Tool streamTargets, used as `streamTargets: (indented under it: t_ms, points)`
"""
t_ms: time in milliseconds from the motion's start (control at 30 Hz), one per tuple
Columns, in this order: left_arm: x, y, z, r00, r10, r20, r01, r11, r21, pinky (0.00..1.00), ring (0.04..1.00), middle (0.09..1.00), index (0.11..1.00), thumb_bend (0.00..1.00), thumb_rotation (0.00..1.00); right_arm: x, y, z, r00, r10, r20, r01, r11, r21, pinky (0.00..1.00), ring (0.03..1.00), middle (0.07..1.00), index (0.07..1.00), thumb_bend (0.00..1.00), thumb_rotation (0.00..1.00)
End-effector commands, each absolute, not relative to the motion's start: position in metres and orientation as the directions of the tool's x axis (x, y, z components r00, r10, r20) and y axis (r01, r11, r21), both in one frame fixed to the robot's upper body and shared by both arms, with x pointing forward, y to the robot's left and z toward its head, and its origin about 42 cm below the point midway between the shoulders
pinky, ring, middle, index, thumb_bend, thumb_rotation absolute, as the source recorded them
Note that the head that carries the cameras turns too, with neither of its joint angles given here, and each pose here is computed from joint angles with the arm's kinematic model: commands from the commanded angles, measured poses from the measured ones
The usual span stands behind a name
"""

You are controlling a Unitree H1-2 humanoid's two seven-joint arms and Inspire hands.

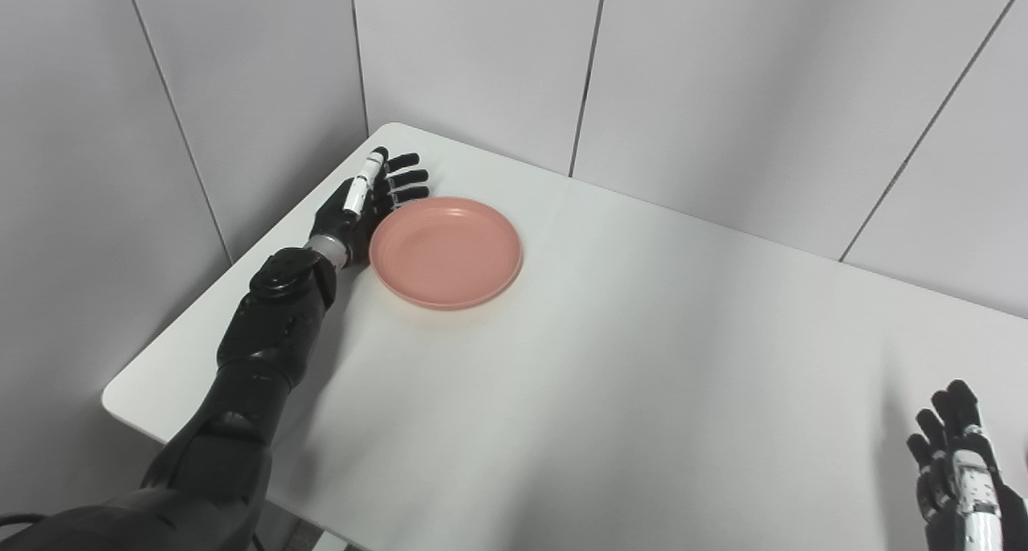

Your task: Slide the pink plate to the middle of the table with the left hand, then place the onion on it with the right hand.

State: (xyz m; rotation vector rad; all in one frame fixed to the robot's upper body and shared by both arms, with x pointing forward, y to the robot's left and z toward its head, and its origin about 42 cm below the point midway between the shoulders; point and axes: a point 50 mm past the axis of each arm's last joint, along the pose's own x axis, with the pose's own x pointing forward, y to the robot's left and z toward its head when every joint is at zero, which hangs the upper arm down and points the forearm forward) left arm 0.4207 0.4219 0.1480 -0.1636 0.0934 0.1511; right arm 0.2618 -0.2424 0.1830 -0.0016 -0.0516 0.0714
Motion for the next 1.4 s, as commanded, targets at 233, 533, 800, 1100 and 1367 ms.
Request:
streamTargets:
  t_ms: [233,533,800,1100,1367]
  points:
    - [0.437,0.409,0.163,0.995,0.084,-0.052,-0.091,0.984,-0.150,0.73,0.754,0.761,0.748,0.31,1.00,0.263,-0.243,0.196,0.991,0.087,0.102,-0.089,0.996,0.010,1.00,1.000,1.000,1.000,0.00,1.00]
    - [0.442,0.401,0.164,0.997,0.052,-0.057,-0.059,0.990,-0.131,0.73,0.759,0.764,0.751,0.32,1.00,0.264,-0.243,0.196,0.991,0.085,0.107,-0.087,0.996,0.012,1.00,1.000,1.000,1.000,0.00,1.00]
    - [0.447,0.396,0.163,0.998,0.029,-0.063,-0.037,0.991,-0.131,0.72,0.748,0.759,0.746,0.33,1.00,0.262,-0.239,0.199,0.991,0.087,0.098,-0.088,0.996,0.010,1.00,1.000,1.000,1.000,0.00,1.00]
    - [0.449,0.385,0.162,0.998,0.004,-0.064,-0.012,0.992,-0.124,0.70,0.734,0.746,0.741,0.33,1.00,0.263,-0.237,0.197,0.991,0.076,0.111,-0.079,0.997,0.019,1.00,1.000,1.000,1.000,0.00,1.00]
    - [0.450,0.371,0.162,0.997,-0.018,-0.075,0.009,0.993,-0.118,0.70,0.739,0.749,0.731,0.36,1.00,0.263,-0.236,0.196,0.990,0.072,0.118,-0.075,0.997,0.018,1.00,1.000,1.000,1.000,0.00,1.00]
